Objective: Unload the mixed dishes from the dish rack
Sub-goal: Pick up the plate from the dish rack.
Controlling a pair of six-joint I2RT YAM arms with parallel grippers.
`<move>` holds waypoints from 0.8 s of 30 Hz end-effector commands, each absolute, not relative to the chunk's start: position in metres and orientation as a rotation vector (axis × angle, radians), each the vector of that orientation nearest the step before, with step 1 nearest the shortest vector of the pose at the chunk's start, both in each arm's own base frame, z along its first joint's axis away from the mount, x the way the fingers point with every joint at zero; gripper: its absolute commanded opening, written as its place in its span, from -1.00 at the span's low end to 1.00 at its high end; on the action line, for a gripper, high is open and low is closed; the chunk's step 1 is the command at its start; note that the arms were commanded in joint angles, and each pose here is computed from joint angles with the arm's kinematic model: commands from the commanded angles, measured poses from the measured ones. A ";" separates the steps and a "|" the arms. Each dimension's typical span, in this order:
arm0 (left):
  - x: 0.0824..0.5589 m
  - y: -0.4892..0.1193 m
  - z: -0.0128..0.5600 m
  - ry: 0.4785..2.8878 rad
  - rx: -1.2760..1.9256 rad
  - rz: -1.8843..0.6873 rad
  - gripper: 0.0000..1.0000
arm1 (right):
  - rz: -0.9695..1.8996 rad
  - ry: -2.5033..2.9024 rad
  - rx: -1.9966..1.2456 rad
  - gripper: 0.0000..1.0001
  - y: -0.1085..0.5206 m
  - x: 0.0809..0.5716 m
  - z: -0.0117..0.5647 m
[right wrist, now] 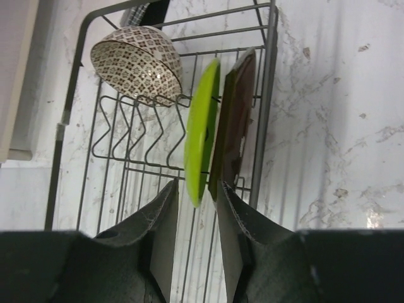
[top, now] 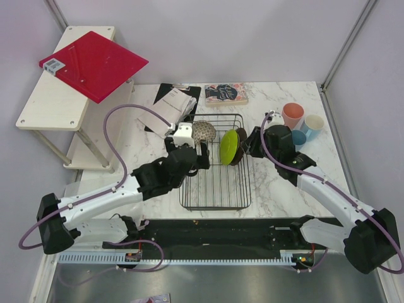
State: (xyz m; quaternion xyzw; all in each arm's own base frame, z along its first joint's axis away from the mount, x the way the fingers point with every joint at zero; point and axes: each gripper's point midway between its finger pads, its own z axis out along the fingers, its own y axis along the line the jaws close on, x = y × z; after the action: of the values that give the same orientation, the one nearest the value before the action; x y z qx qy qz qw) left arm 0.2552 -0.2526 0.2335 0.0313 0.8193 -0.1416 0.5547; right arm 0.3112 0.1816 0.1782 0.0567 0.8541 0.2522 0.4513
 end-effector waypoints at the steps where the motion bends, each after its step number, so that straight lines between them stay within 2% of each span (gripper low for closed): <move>1: 0.247 -0.247 0.218 1.992 0.006 -0.404 0.87 | 0.775 2.015 0.097 -0.23 0.205 0.320 0.216; 24: 0.243 -0.244 0.194 2.044 0.021 -0.381 0.87 | 0.815 2.126 0.073 -0.21 0.226 0.333 0.162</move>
State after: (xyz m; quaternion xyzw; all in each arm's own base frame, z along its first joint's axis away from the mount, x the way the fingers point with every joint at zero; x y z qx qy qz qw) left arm 0.2424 -0.2446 0.1965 0.0280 0.8468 -0.1507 0.5094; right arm 0.3234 0.2183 0.1536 0.0324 0.8596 0.3085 0.4059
